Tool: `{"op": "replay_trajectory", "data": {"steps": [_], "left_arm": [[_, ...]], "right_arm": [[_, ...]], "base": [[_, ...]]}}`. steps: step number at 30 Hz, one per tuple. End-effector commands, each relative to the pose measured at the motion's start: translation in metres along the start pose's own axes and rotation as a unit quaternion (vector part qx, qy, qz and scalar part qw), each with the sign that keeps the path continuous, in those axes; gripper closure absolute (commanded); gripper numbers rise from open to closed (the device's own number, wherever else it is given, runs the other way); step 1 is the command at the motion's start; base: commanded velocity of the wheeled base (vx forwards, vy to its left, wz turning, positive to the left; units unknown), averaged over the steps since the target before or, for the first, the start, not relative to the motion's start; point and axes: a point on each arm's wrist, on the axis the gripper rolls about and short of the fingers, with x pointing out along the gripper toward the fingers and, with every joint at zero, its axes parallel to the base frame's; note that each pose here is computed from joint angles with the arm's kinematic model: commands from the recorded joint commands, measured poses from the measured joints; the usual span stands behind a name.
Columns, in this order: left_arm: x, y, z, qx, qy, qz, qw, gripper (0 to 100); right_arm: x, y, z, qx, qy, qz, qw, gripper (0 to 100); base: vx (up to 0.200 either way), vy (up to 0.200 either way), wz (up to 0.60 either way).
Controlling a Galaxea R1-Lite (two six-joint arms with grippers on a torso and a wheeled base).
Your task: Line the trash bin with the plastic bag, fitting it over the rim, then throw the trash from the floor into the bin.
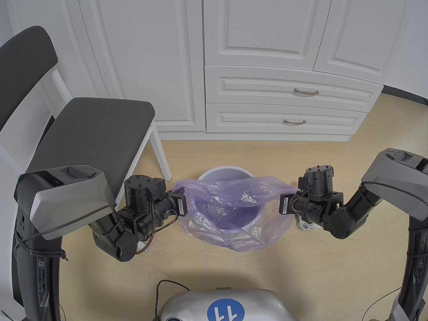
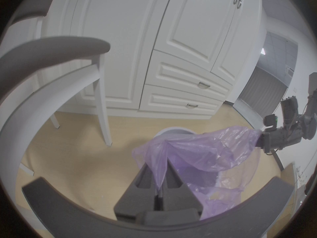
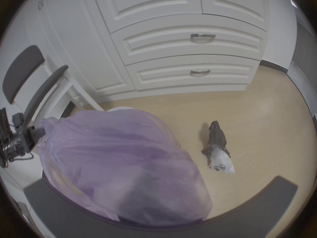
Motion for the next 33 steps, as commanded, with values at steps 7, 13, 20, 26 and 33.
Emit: {"op": "replay_trajectory", "data": {"steps": [7,13,20,26,33], "left_arm": [[0.020,0.016,-0.012,-0.005,-0.008,0.018,0.9998,100],[0.023,0.012,-0.012,-0.005,-0.022,0.010,0.9997,100],[0.021,-0.003,-0.012,-0.024,-0.032,-0.008,0.9992,100],[0.021,-0.002,-0.012,-0.022,-0.037,0.018,0.9989,100],[0.021,-0.007,-0.011,-0.021,-0.038,0.023,0.9988,100]], "right_arm": [[0.008,-0.002,-0.012,-0.005,0.002,-0.005,1.0000,100],[0.004,-0.013,-0.002,-0.008,-0.010,-0.017,0.9998,100],[0.004,-0.029,0.005,-0.015,-0.017,-0.036,0.9991,100],[0.004,-0.024,0.002,-0.019,-0.012,-0.030,0.9993,100],[0.004,-0.021,-0.001,-0.021,-0.009,-0.027,0.9994,100]], "base": [[0.000,0.000,0.00],[0.000,0.000,0.00],[0.000,0.000,0.00],[0.000,0.000,0.00],[0.000,0.000,0.00]]}}
